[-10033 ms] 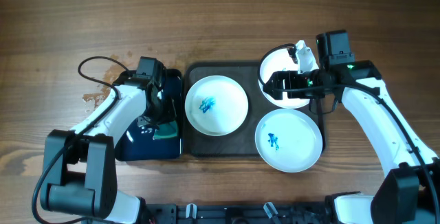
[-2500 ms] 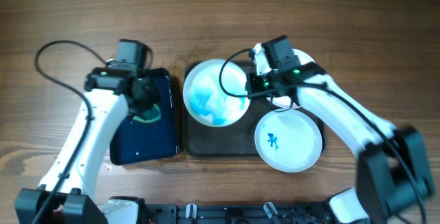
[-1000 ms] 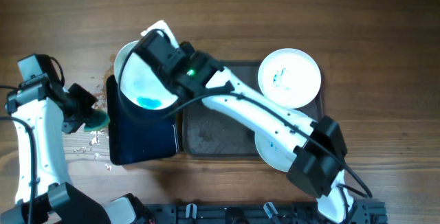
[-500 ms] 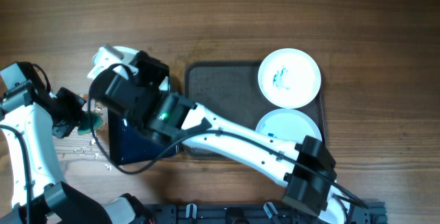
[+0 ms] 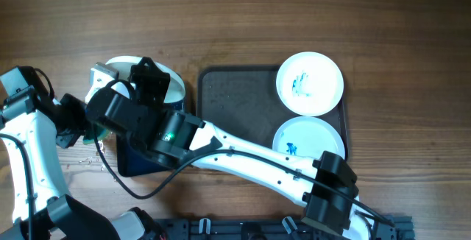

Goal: Clean dirty plates on tray and stack at the side
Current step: 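Swish the held plate in the blue tray water with the right gripper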

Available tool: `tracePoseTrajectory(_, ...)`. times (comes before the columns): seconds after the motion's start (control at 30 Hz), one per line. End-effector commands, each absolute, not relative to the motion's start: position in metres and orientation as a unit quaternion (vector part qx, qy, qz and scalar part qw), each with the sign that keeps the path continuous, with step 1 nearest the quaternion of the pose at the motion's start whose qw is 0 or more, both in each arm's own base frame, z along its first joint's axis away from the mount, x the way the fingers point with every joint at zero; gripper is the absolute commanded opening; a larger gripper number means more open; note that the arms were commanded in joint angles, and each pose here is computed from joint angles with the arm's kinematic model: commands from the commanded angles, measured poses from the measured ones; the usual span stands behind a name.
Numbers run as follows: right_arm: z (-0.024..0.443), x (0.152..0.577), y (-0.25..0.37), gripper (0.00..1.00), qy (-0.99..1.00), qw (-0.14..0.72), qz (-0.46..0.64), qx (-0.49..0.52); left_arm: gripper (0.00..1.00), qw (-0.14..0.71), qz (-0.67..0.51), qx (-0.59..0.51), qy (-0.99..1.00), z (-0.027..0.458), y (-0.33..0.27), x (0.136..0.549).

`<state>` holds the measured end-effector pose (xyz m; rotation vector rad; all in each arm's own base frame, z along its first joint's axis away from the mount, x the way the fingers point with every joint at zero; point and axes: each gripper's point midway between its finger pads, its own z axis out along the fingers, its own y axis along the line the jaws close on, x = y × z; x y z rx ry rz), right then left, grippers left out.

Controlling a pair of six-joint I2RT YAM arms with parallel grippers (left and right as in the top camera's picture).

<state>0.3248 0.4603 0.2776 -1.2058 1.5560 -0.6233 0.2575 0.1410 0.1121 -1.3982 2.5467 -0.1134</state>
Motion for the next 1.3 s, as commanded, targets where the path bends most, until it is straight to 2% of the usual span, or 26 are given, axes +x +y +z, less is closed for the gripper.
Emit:
tracePoseTrajectory(0.0,0.288,0.327,0.459,0.05,0.645,0.520,-0.270,-0.490,0.04,0.123,-0.045,-0.470,0.873,0.115,0.143,0.262)
tracePoseTrajectory(0.83,0.290,0.328,0.456,0.05,0.645,0.520,-0.279,-0.486,0.04,0.123,-0.047,-0.470,0.873,0.115,0.142,0.262)
tracePoseTrajectory(0.9,0.285,0.329,0.454,0.05,0.667,0.523,-0.257,-0.464,0.04,0.123,-0.049,-0.469,0.873,0.115,0.141,0.262)
tracePoseTrajectory(0.93,0.269,0.331,0.452,0.04,0.704,0.512,-0.205,-0.448,0.04,0.123,-0.050,-0.469,0.873,0.115,0.141,0.262)
tracePoseTrajectory(1.03,0.215,0.330,0.447,0.04,0.787,0.415,-0.055,-0.454,0.04,0.123,-0.053,-0.469,0.873,0.115,0.140,0.263)
tracePoseTrajectory(1.07,0.214,0.341,0.435,0.04,0.802,0.411,-0.062,-0.429,0.04,0.124,-0.054,-0.469,0.873,0.115,0.140,0.263)
tracePoseTrajectory(1.13,0.241,0.370,0.396,0.05,0.786,0.460,-0.195,-0.364,0.04,0.125,-0.054,-0.469,0.873,0.115,0.140,0.264)
tracePoseTrajectory(1.2,0.273,0.383,0.376,0.04,0.741,0.488,-0.304,-0.347,0.04,0.127,-0.054,-0.468,0.873,0.116,0.141,0.265)
tracePoseTrajectory(1.23,0.269,0.383,0.380,0.04,0.735,0.479,-0.301,-0.374,0.04,0.127,-0.054,-0.468,0.873,0.115,0.141,0.264)
tracePoseTrajectory(1.27,0.234,0.363,0.409,0.04,0.739,0.429,-0.206,-0.477,0.04,0.127,-0.054,-0.468,0.873,0.115,0.141,0.264)
